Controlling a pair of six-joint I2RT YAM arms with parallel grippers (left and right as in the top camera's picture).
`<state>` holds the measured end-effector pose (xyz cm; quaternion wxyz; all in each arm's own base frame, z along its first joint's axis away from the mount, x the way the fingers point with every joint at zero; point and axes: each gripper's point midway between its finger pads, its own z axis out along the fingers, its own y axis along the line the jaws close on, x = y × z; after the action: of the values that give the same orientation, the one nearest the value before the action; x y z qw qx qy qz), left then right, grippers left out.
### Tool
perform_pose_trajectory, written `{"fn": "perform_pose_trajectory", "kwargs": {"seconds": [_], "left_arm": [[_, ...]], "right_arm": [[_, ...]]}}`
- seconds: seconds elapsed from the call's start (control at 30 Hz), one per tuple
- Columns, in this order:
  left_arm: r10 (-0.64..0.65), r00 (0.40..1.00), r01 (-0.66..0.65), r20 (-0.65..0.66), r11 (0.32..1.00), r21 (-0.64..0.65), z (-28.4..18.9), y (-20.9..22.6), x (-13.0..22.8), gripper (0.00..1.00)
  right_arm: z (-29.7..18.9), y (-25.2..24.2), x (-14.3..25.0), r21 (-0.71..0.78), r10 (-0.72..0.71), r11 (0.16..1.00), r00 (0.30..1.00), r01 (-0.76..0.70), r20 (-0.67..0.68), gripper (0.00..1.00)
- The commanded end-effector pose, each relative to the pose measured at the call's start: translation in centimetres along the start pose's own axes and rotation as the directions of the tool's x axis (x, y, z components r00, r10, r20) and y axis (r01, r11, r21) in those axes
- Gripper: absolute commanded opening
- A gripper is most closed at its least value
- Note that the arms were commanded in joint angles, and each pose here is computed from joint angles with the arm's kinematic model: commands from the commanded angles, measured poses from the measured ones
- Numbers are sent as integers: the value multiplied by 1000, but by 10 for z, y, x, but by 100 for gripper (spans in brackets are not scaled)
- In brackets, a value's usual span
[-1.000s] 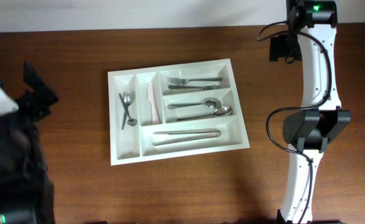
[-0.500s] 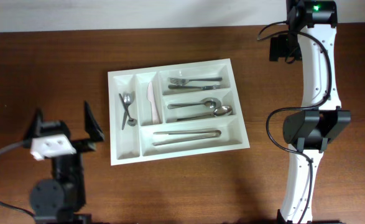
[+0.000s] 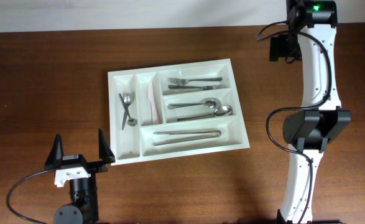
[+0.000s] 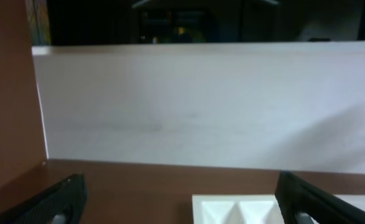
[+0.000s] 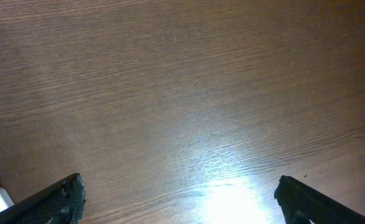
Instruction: Pack container
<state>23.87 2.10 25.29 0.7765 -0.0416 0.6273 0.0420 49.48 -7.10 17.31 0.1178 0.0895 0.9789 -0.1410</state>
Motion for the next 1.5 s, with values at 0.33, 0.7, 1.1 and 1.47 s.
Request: {"fn": "perform_pose_trajectory", "kwargs": {"seconds": [0.33,0.7,1.1,1.47], "left_arm": [[3,991,-7,-135,1000,-27,-6,8,53,99],[34,959,-39,-280,999,-15,-14,7,94,99],[36,959,-42,-280,999,-14,-14,7,94,99],[36,960,-42,-279,999,-14,-14,7,94,99]], "right_arm": [[-17,-7,-5,17,23,1000,999,-23,46,99],[-17,-7,-5,17,23,1000,999,-23,45,99],[-17,-7,-5,17,23,1000,999,-23,45,99],[-17,-7,-5,17,23,1000,999,-23,45,99]]}}
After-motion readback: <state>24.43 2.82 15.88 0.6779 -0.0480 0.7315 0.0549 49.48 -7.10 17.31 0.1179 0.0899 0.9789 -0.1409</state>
